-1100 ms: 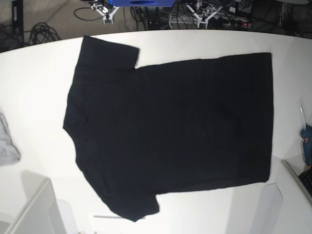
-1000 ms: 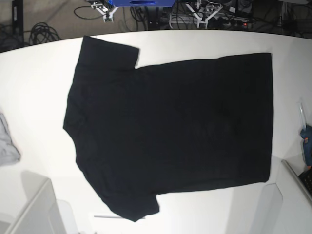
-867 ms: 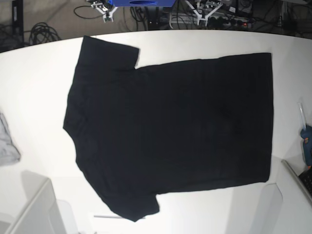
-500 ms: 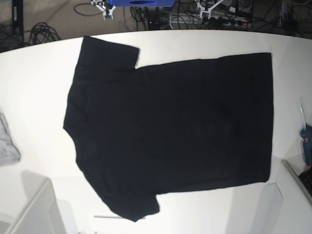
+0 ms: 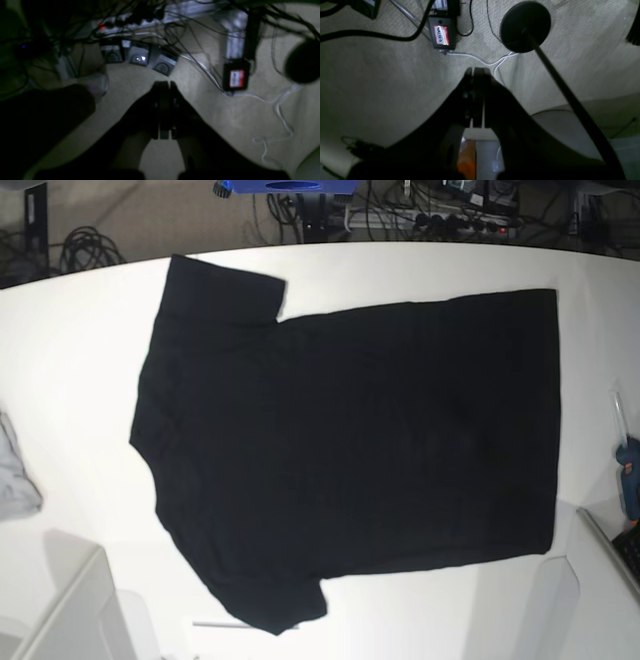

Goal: Fold the T-shirt properly

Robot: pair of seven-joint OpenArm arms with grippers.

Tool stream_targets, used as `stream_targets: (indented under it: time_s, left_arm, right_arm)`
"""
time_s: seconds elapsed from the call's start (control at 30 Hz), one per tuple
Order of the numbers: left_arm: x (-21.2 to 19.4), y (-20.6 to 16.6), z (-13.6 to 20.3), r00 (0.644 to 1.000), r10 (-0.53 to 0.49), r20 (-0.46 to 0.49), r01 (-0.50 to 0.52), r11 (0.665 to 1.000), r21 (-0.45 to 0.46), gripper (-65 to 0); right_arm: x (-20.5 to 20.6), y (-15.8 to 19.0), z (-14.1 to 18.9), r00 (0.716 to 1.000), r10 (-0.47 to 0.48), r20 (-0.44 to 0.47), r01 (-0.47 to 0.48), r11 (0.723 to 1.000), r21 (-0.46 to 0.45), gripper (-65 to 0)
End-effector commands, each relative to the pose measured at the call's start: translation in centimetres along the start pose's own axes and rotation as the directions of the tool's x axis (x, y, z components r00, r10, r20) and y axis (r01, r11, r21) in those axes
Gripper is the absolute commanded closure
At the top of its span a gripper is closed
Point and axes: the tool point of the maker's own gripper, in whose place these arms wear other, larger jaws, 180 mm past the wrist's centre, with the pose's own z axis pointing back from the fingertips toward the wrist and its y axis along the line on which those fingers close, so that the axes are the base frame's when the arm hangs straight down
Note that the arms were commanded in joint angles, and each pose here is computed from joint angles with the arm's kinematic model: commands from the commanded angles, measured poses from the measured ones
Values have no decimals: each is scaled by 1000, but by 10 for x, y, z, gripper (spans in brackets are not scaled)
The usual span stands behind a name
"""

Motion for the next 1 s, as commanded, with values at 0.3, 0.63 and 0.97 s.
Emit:
stream_targets:
  time_s: [0.3, 0.63, 0.97]
  left_arm:
    - [30, 15, 63, 982, -84, 166, 85, 996, 1, 0]
    - [86, 34, 129, 933, -114, 340, 105, 993, 46, 0]
    - [163, 87, 182, 829, 78, 554, -141, 987, 72, 0]
  right_arm:
    - [20, -39, 67, 989, -106, 106, 116, 989, -96, 0]
    - [76, -69, 140, 954, -112, 278, 160, 974, -159, 0]
    - [160, -86, 206, 846, -104, 523, 228, 957, -179, 0]
